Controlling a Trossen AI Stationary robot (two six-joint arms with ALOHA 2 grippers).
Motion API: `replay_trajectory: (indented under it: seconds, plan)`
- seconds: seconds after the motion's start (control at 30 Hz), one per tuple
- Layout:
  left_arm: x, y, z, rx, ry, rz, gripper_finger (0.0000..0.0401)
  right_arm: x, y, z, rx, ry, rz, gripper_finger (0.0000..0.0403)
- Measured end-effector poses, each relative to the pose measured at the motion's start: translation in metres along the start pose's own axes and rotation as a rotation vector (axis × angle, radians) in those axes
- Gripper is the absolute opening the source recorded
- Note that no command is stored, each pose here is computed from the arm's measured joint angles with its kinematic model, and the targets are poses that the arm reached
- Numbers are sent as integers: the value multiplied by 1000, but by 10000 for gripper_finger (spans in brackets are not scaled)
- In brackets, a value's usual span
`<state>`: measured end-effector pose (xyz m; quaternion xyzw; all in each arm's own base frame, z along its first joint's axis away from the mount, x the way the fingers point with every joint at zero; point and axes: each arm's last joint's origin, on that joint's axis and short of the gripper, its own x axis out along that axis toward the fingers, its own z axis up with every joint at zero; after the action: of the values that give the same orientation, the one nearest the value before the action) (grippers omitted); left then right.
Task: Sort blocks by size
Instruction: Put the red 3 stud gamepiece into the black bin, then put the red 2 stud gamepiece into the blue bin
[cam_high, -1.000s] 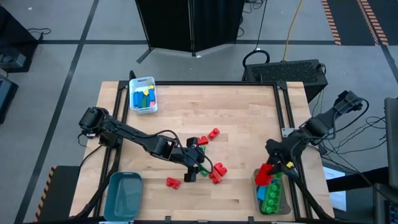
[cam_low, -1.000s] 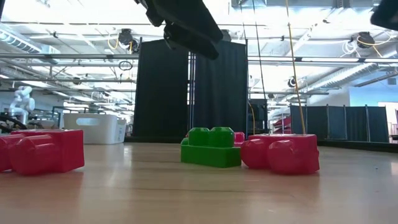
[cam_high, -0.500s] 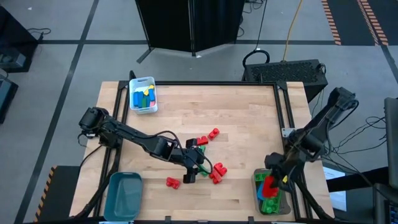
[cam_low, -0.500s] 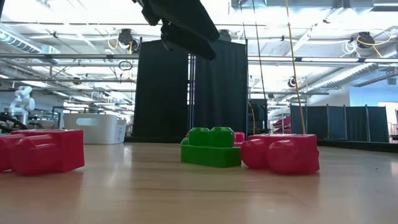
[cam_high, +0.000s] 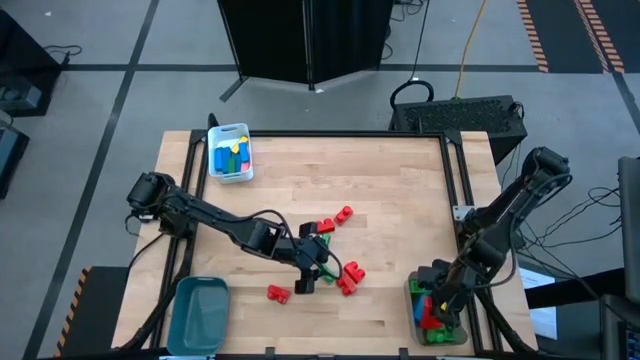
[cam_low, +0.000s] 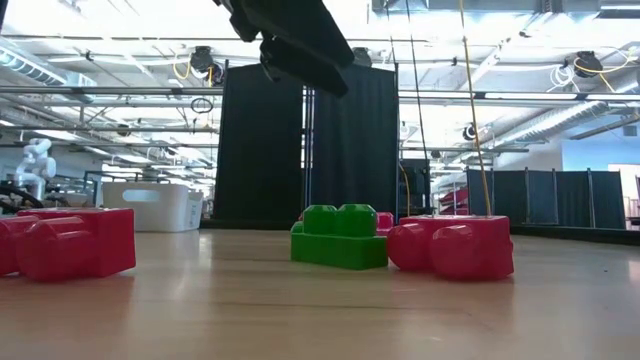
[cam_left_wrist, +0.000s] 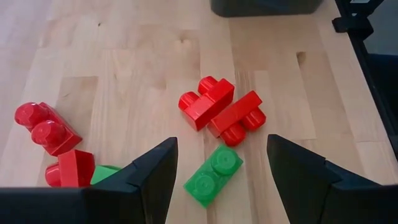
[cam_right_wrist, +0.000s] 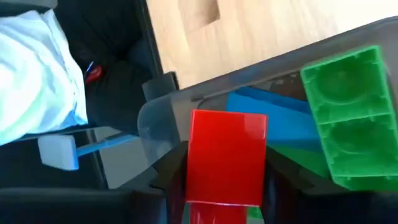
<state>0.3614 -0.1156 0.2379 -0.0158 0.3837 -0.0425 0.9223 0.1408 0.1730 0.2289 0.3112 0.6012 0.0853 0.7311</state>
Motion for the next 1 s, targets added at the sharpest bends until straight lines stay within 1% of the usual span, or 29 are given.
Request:
replay_trajectory:
  seconds: [0.27,0.37,0.47,0.6,0.67,0.77,0.9,1.0]
  plan:
    - [0,0,0,1,3,5,233,-1,-1,1,0,-33,-11,204]
    - [0,1,0,3,5,6,233,-2,-1,2,-21,-37,-8,221]
    - [0,2,0,23,6,8,233,-8,-1,4,-37,-60,15,233]
    - [1,5,-1,42,18,34,233,-20,-1,6,-73,-104,62,234]
    - [1,7,-2,43,24,52,233,-28,-2,6,-101,-146,77,232]
    - [4,10,-6,42,26,94,233,-40,-4,8,-143,-249,82,230]
    - [8,19,-14,18,29,217,233,-52,-7,11,-188,-390,53,229]
    - [11,29,-19,8,34,259,233,-56,-9,15,-211,-491,6,228]
